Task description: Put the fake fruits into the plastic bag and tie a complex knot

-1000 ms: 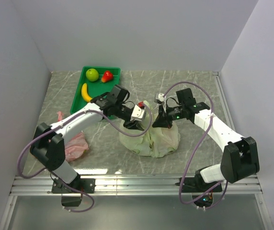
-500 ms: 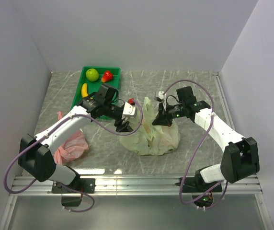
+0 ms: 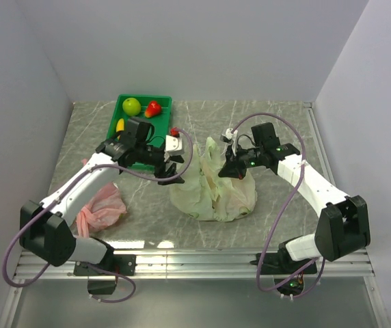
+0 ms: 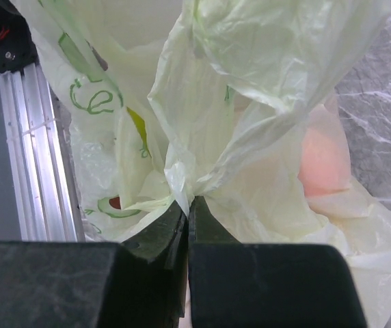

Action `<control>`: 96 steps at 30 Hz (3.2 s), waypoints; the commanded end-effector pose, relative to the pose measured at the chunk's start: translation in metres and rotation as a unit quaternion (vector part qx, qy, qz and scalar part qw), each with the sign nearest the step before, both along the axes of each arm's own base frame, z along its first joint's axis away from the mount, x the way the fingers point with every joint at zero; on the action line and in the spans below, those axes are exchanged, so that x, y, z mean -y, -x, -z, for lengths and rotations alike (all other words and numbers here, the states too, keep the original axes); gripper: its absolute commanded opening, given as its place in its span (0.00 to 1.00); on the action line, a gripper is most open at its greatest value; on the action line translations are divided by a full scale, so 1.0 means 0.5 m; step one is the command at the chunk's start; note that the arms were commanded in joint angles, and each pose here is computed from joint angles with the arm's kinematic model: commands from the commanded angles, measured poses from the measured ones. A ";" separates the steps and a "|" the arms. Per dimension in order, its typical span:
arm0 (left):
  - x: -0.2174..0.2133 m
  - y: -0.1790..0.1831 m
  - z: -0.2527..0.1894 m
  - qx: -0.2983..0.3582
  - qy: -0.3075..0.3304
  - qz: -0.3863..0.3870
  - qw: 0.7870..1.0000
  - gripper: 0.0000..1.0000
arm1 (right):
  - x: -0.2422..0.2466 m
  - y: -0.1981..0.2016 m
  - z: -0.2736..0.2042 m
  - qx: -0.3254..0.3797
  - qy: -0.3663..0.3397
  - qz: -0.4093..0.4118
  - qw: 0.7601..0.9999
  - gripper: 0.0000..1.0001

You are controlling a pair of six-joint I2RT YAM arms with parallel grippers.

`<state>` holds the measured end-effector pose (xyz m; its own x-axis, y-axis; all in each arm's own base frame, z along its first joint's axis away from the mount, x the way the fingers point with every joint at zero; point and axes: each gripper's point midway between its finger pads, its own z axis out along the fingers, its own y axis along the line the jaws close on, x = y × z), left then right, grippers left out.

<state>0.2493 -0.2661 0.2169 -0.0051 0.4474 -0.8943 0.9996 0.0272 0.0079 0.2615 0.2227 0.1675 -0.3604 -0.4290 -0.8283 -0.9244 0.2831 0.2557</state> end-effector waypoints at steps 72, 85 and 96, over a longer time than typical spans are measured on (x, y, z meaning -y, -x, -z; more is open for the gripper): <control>0.008 -0.075 -0.144 0.034 0.085 -0.048 0.995 0.71 | -0.028 0.060 -0.028 -0.084 -0.012 -0.168 0.982 0.00; 0.064 -0.111 -0.134 0.205 0.063 0.112 0.970 0.99 | -0.025 0.058 -0.031 -0.045 0.011 -0.184 0.982 0.00; 0.125 -0.083 -0.095 0.254 0.061 0.214 0.941 0.70 | -0.022 0.065 -0.021 -0.039 0.023 -0.192 0.980 0.00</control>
